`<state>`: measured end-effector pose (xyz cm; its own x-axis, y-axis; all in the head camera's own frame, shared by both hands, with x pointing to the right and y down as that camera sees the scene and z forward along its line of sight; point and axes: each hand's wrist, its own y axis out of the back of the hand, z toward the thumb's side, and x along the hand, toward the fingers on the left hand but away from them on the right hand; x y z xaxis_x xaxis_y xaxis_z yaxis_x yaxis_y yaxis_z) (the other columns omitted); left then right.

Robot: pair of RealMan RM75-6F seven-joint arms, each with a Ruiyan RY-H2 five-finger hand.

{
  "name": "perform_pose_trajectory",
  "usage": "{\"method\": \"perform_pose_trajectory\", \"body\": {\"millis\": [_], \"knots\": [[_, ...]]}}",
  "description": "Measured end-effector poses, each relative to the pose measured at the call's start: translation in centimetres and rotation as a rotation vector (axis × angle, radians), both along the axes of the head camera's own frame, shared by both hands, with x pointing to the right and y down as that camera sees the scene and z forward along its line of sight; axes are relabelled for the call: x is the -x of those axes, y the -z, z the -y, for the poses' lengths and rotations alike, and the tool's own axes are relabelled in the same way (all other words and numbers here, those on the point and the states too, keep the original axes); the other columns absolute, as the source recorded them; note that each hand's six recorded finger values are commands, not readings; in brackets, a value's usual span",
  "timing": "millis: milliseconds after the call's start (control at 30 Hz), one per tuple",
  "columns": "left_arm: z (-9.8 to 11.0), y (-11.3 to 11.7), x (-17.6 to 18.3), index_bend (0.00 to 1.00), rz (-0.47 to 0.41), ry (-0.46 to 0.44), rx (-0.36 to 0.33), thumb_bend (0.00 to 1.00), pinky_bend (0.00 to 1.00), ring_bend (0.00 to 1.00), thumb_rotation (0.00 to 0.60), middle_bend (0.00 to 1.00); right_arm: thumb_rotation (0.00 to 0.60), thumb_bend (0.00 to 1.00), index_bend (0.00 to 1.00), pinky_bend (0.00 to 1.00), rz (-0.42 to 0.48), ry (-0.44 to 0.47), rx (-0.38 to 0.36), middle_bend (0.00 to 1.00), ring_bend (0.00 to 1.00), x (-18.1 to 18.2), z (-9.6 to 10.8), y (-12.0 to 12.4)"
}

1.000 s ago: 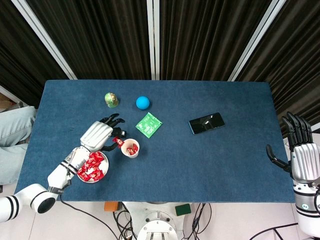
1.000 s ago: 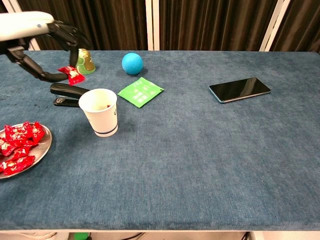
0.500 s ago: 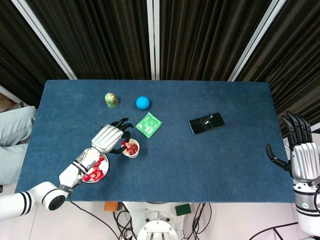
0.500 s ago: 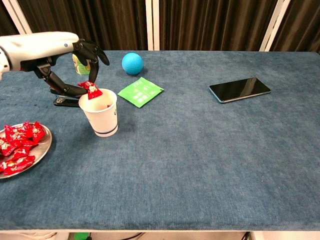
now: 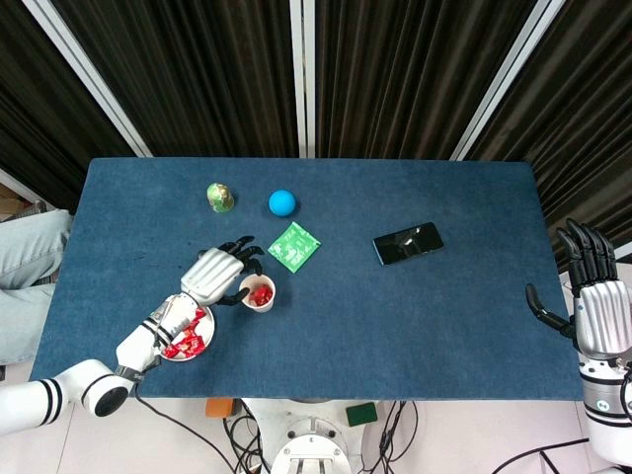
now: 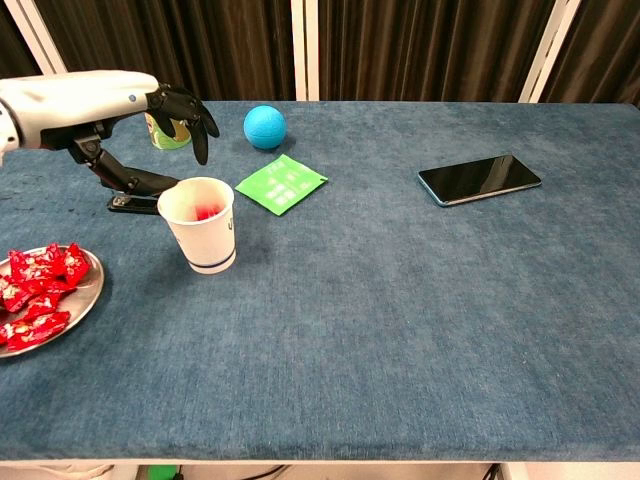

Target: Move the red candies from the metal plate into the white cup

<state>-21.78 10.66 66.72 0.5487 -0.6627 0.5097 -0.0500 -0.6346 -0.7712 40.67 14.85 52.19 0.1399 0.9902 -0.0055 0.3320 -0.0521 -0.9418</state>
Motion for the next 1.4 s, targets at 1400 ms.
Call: {"method": "perform_pose_trajectory", "body": {"millis": [1400], "knots": [[-10.5, -2.2, 13.3, 0.41, 0.134, 0.201, 0.093, 0.30, 0.25, 0.05, 0.600, 0.19, 0.600, 0.37, 0.00, 0.00, -0.012, 0.015, 0.012, 0.00, 0.00, 0.8, -0.1, -0.3]]}}
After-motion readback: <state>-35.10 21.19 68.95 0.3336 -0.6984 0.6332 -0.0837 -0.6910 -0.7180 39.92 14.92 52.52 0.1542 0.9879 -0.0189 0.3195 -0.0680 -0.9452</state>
